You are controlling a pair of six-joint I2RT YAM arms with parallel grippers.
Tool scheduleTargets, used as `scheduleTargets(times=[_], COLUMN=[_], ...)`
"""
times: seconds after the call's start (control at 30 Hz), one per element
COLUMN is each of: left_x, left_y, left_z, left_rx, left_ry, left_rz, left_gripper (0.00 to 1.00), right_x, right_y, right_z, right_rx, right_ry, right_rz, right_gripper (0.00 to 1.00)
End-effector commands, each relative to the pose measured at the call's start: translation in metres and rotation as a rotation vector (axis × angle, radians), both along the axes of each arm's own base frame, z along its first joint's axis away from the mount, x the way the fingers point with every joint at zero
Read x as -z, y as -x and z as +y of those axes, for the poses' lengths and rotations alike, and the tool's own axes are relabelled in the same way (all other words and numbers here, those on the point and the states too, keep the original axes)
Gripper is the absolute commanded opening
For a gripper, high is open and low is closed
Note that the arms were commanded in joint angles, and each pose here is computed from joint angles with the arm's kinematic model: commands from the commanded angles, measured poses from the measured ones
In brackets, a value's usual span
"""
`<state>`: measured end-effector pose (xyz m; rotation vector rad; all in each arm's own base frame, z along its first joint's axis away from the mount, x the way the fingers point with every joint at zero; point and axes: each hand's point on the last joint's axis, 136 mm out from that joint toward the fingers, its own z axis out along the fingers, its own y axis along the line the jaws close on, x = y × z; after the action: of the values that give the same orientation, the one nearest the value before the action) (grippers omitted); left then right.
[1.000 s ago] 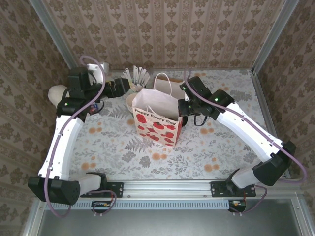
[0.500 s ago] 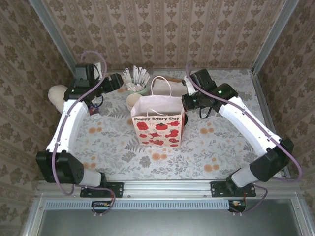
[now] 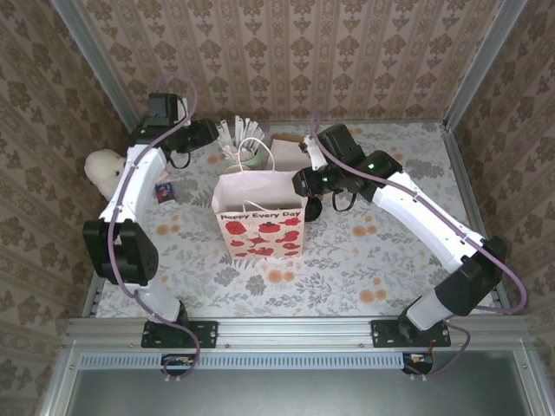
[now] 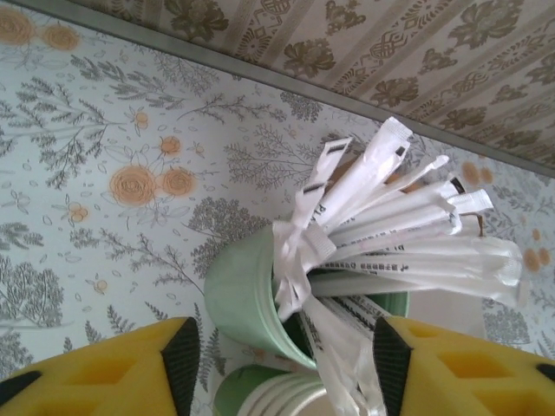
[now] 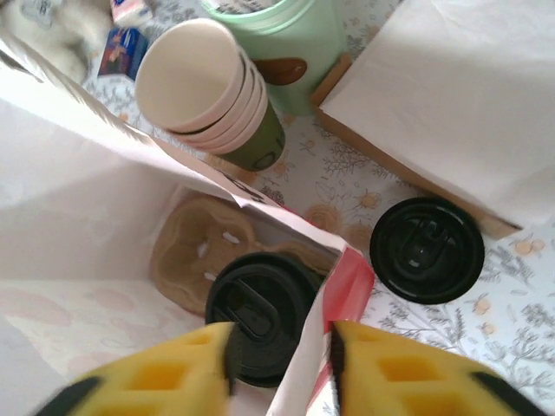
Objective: Pack the takeout coffee
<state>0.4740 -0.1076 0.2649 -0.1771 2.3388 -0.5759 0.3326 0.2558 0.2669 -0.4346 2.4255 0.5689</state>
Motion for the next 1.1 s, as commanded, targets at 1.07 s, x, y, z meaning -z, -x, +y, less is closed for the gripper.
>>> scheduleTargets(times=[1.07], left_x=[0.005], left_y=[-0.017], left_z=[-0.018], left_rx=[0.038], left_ry=[-0.16], left_rz=[0.07], left_gripper=[0.29], right_x=[-0.059], right_y=[0.007], right_z=[-0.078], right_rx=[0.341], right_ry=[-0.116], right_rz=[-0.345], right_gripper=[1.0])
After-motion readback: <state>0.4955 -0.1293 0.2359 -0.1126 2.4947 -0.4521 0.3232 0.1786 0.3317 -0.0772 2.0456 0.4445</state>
